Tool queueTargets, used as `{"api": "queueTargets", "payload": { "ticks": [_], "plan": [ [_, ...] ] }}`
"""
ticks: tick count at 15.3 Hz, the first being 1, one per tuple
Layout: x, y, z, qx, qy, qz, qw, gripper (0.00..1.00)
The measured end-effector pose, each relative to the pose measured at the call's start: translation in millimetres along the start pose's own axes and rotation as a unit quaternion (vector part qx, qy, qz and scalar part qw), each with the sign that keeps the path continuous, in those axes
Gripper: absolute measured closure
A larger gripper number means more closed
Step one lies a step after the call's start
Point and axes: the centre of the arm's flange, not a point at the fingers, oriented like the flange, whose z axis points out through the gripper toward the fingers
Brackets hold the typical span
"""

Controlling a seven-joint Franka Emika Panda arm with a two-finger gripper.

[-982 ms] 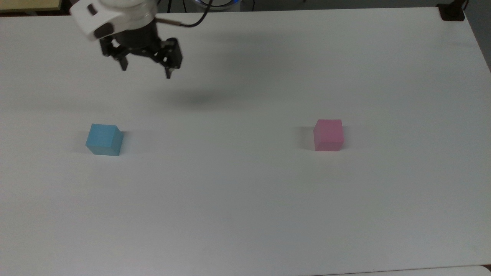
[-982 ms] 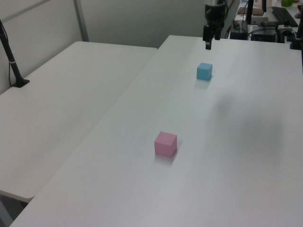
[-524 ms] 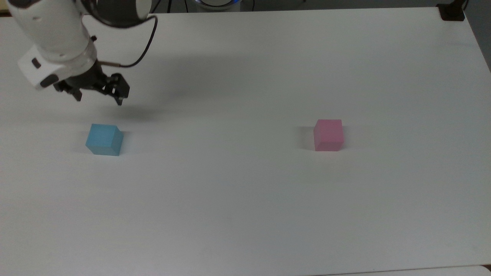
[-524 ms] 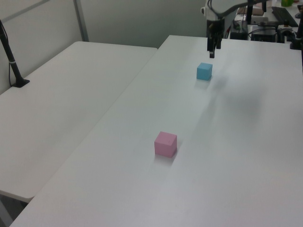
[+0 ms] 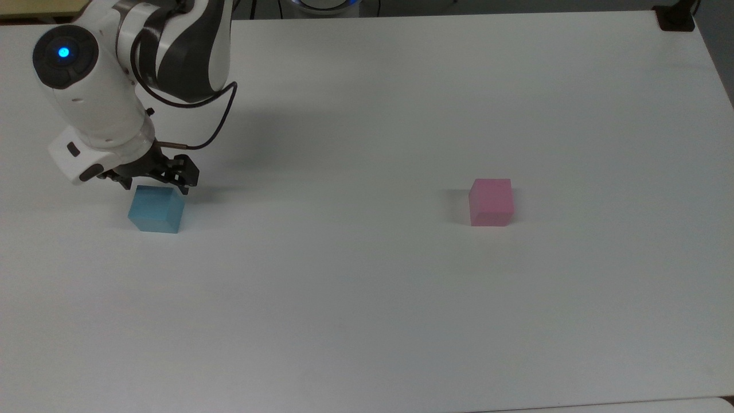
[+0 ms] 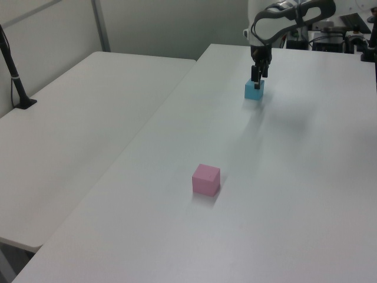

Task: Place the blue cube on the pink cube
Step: 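Close the gripper on the light-blue cube and lift it, then carry the light-blue cube over the pink cube and lower it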

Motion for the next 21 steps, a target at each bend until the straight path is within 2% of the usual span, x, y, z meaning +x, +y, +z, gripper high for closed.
{"api": "queueTargets", "payload": {
  "ticks": [3,5,8,9,11,15,18,21],
  "plan": [
    [5.8,0.1,11.6,-0.003,0.012,0.001,0.9999,0.0],
    [9.8,-1.3,20.8,-0.004,0.02,0.026,0.9995,0.01],
    [19.0,-19.9,25.0,-0.005,0.034,0.053,0.998,0.33],
    [22.4,-30.5,21.3,-0.005,0.038,0.056,0.9977,0.39],
    [31.3,-56.4,1.0,-0.005,0.055,0.051,0.9972,0.39],
    [30.9,-150.3,-63.0,0.005,0.06,0.013,0.9981,0.39],
    [17.4,-251.1,-103.7,0.011,0.062,-0.019,0.9978,0.39],
    [-5.6,-367.0,-117.3,0.018,0.066,-0.045,0.9966,0.39]
  ]
}}
